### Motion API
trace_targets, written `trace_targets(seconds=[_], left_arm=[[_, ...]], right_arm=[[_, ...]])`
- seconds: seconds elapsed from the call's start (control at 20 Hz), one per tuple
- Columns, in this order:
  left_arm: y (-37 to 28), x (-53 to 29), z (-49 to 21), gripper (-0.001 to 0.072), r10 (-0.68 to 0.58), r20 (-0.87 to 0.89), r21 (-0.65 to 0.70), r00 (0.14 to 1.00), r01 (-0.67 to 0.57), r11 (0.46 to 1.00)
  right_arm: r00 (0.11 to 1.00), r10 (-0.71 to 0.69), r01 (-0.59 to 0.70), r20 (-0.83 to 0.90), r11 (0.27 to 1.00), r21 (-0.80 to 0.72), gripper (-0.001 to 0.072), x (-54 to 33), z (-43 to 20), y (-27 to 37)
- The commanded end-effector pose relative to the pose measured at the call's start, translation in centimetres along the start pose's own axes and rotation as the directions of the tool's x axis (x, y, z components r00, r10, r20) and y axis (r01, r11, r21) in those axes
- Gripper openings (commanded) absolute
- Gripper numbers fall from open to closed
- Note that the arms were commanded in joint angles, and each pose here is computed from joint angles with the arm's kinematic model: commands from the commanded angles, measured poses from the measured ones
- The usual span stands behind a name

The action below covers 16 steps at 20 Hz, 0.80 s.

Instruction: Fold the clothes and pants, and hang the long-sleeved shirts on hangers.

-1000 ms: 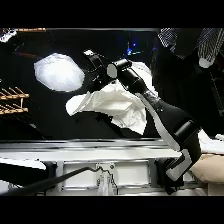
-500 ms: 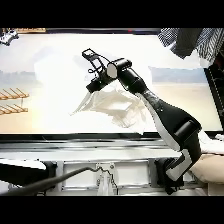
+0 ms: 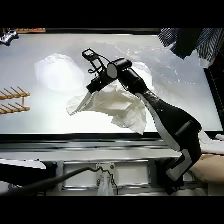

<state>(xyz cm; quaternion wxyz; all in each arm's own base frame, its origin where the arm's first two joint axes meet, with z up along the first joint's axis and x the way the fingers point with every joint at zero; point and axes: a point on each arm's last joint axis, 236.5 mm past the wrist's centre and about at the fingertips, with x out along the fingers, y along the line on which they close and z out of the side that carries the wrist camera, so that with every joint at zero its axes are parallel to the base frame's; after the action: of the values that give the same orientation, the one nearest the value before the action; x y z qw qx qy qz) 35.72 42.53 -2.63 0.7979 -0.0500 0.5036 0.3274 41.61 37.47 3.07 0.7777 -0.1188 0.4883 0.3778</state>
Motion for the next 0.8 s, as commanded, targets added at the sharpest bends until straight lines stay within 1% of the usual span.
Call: trace_targets(seconds=[0.0, 0.3, 0.55, 0.75], left_arm=[[-0.2, -0.2, -0.7, 0.0013, -0.012, -0.028, -0.01, 1.0, 0.012, 1.0], [0.2, -2.0, -0.2, 0.0013, -0.009, -0.017, -0.016, 1.0, 0.009, 1.0], [-1.3, -2.2, -2.4, 0.0014, -0.072, -0.109, -0.054, 0.991, 0.067, 0.996], [-1.8, -2.4, -3.1, 0.0013, -0.099, -0.14, -0.073, 0.985, 0.09, 0.993]], right_arm=[[1.0, -0.005, 0.005, 0.003, 1.0, -0.003, 0.002, 0.0, 0.1, -0.1], [1.0, -0.01, 0.01, 0.002, 1.0, -0.002, 0.002, 0.3, 0.0, -0.3], [1.0, -0.01, 0.01, -0.003, 1.0, -0.002, 0.002, 0.5, -0.1, -0.3], [1.0, -0.011, 0.011, -0.003, 1.0, -0.002, 0.0019, 0.5, -0.1, -0.4]])
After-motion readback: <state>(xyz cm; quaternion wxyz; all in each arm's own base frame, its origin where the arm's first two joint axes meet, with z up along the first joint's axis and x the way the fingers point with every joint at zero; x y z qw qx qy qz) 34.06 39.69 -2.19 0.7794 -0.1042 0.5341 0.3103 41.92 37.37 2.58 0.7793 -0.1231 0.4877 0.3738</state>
